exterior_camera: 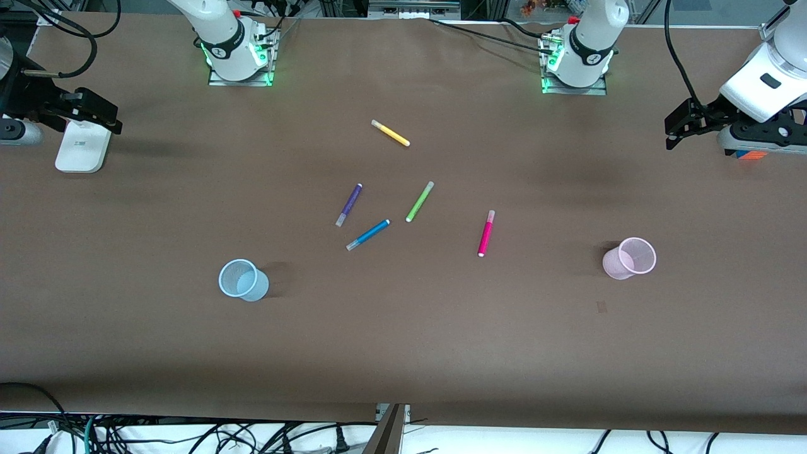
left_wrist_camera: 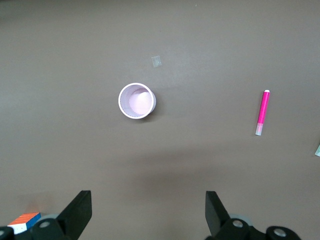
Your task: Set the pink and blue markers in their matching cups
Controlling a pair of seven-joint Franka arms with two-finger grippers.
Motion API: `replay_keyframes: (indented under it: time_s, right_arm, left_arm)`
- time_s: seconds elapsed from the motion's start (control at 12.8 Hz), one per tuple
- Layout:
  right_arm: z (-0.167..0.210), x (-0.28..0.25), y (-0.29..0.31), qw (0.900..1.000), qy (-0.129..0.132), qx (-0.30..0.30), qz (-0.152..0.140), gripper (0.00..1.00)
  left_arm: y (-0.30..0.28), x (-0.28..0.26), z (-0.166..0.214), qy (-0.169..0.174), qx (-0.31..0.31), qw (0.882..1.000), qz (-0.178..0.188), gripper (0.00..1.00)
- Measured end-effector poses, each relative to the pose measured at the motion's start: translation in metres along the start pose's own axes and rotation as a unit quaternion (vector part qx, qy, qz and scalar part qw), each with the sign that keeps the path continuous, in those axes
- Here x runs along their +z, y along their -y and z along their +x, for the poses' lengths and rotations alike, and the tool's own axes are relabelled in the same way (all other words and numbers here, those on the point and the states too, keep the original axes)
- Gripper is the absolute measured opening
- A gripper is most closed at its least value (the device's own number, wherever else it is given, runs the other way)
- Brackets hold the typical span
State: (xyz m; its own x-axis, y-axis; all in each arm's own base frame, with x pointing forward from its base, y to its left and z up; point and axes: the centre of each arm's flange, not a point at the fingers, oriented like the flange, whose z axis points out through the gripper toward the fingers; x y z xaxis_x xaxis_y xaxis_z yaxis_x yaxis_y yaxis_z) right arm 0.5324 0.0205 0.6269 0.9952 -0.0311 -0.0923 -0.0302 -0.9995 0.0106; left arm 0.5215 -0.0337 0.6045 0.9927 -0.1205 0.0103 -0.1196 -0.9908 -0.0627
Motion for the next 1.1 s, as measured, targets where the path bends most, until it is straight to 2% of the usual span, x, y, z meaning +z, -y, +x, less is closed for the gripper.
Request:
replay_keyframes:
  time_s: [0.86, 1.1]
  right_arm:
    - [0.001, 0.000, 0.001, 1.000, 0.001, -0.002, 0.001, 1.00]
    - [0.010, 0.019, 0.004, 0.998, 0.028, -0.055, 0.000, 1.00]
  left_arm:
    - [0.000, 0.000, 0.000, 0.000, 0.000, 1.000, 0.000, 1.00]
    - [-0.001, 0.001, 0.000, 0.002, 0.001, 1.000, 0.000, 1.00]
